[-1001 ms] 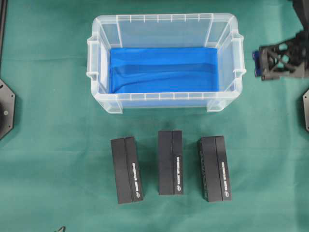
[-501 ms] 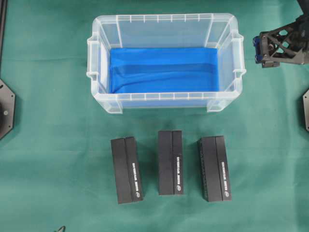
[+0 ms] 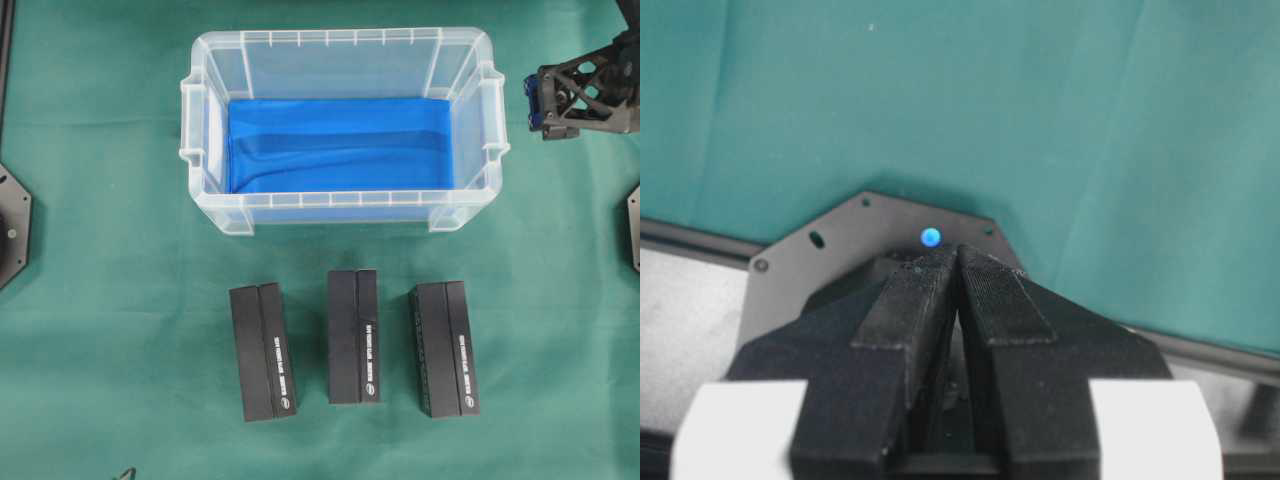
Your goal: Take the box out of the case with the right arm.
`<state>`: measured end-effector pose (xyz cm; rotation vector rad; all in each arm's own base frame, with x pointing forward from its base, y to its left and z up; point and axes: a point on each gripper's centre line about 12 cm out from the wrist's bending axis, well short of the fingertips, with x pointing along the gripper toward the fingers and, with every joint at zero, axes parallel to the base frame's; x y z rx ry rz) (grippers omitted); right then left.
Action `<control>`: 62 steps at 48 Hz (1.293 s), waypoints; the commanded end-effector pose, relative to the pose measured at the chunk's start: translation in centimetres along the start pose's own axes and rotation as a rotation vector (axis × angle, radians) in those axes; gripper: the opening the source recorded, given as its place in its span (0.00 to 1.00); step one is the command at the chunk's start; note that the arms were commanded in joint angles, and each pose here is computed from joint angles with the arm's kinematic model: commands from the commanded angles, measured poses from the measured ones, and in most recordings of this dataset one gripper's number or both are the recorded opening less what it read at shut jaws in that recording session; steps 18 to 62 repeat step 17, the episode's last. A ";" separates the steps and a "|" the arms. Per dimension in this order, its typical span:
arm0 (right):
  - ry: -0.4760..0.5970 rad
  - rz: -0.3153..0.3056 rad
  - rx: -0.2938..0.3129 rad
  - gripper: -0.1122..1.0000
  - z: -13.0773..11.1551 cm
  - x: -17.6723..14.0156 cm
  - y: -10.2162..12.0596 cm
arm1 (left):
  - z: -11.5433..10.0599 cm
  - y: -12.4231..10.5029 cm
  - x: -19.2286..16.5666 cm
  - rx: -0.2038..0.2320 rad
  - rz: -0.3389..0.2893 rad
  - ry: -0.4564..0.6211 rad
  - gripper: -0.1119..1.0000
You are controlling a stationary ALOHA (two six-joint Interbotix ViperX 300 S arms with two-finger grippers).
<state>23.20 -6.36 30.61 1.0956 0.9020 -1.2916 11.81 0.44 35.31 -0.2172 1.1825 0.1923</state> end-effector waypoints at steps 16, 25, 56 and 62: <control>-0.004 0.024 0.010 0.88 0.2 -0.6 0.0 | 0.2 0.0 -0.1 -0.001 0.003 -0.005 0.10; -0.004 0.023 0.009 0.88 0.2 -0.5 0.0 | 0.2 0.0 -0.1 -0.001 0.001 -0.007 0.10; -0.004 0.023 0.009 0.88 0.2 -0.5 0.0 | 0.2 0.0 -0.1 -0.001 0.001 -0.007 0.10; -0.004 0.023 0.009 0.88 0.2 -0.5 0.0 | 0.2 0.0 -0.1 -0.001 0.001 -0.007 0.10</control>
